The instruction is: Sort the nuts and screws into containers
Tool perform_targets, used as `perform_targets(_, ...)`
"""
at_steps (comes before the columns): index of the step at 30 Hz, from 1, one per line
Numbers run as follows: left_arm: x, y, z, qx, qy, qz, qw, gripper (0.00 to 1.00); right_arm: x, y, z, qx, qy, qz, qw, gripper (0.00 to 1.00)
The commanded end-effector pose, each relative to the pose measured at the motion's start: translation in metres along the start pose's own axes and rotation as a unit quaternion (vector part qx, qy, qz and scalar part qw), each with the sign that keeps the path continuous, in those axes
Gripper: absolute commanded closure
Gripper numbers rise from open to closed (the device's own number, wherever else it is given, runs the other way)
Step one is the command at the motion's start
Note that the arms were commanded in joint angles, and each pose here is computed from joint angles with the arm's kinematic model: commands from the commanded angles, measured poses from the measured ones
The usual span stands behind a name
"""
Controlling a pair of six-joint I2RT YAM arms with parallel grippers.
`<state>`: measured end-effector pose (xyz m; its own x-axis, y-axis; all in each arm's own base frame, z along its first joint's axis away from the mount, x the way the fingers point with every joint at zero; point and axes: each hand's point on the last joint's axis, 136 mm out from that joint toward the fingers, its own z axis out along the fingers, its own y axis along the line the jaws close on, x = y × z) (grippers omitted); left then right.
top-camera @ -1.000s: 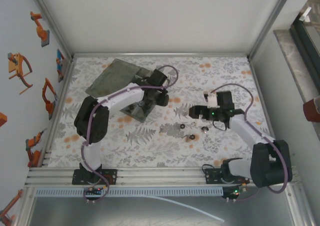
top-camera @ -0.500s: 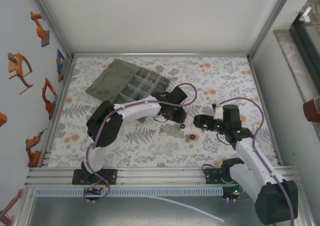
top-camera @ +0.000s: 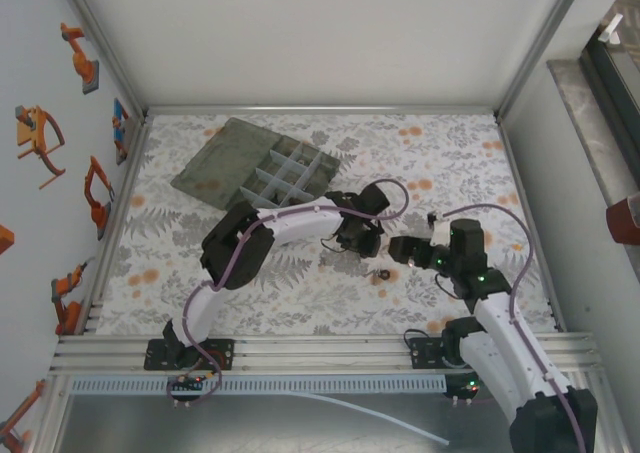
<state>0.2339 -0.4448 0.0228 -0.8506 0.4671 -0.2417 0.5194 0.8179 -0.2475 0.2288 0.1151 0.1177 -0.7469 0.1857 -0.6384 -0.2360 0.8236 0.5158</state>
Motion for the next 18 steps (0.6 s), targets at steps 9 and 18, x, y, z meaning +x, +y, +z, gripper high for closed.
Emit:
perform_targets(9, 0.036, 0.01, 0.017, -0.077, 0.078, 0.023, 0.994, 0.65, 0.002, -0.003, -0.002, 0.009, -0.011, -0.004, 1.0, 0.01)
perform_targets(18, 0.007, 0.005, 0.0, -0.06, 0.033, 0.005, 0.998, 0.78, 0.002, -0.002, -0.003, 0.004, -0.014, -0.006, 1.0, 0.01)
